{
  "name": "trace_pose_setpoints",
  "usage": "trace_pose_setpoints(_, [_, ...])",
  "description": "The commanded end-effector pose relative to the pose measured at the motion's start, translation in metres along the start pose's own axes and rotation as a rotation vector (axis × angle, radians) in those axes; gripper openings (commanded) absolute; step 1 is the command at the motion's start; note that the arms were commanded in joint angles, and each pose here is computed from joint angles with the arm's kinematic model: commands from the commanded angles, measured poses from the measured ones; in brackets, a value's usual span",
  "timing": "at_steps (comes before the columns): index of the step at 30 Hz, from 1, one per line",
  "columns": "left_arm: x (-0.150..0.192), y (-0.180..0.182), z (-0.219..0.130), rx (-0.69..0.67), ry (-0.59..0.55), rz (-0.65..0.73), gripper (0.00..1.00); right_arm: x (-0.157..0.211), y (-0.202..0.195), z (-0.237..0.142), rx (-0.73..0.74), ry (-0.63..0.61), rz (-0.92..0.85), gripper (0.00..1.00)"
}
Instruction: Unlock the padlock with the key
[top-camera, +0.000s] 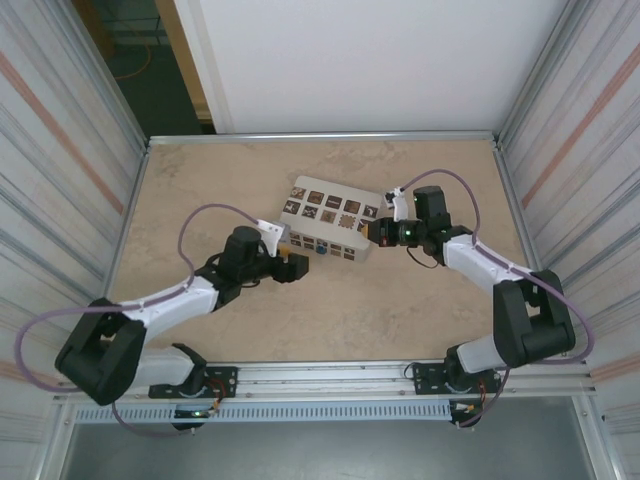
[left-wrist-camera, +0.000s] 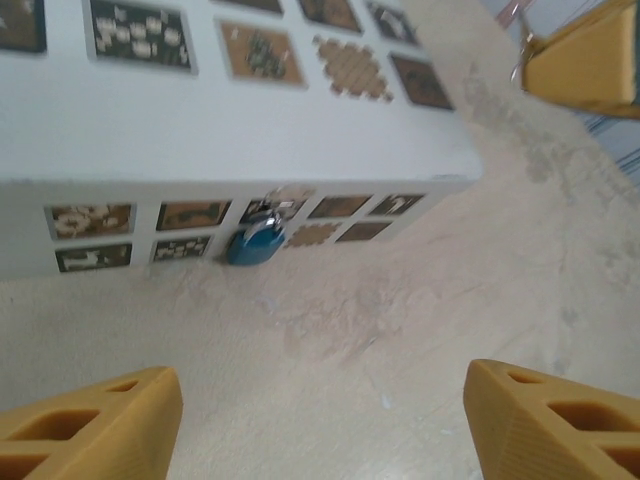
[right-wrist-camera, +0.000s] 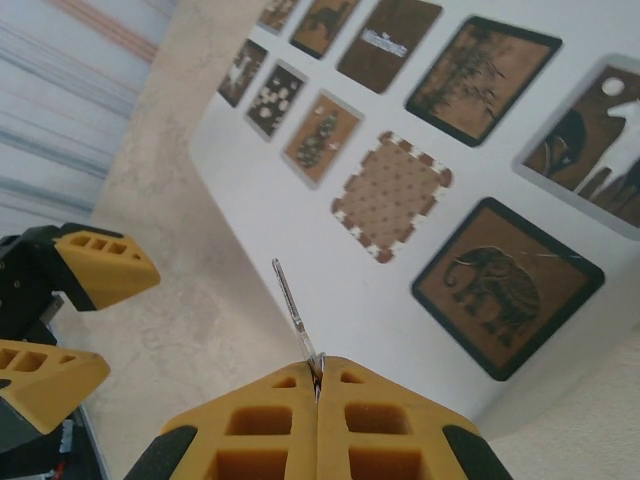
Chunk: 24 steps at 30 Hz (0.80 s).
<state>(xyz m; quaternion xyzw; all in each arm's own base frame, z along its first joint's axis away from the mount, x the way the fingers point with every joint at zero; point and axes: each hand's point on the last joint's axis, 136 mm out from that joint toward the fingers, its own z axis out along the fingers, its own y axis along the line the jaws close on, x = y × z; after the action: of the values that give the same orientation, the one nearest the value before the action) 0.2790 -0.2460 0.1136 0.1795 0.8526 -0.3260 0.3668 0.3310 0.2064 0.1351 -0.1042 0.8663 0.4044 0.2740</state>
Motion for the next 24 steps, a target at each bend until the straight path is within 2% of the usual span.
trace_pose_setpoints(1, [-0.030, -0.004, 0.008, 0.028, -0.081, 0.017, 0.73, -0.010, 0.006, 0.008, -0.049, 0.001, -0.042, 0.00])
trace_pose_setpoints(11, [-0.026, 0.005, 0.043, 0.030, -0.009, 0.038, 0.70, 0.004, -0.012, 0.028, -0.055, 0.062, 0.013, 0.00])
trace_pose_setpoints(17, [-0.022, 0.008, 0.052, 0.033, 0.015, 0.049, 0.70, 0.024, -0.020, 0.034, -0.044, 0.107, 0.033, 0.00])
trace_pose_setpoints(24, [-0.016, 0.017, 0.057, 0.038, 0.032, 0.027, 0.68, 0.045, -0.012, 0.041, -0.065, 0.142, 0.047, 0.00])
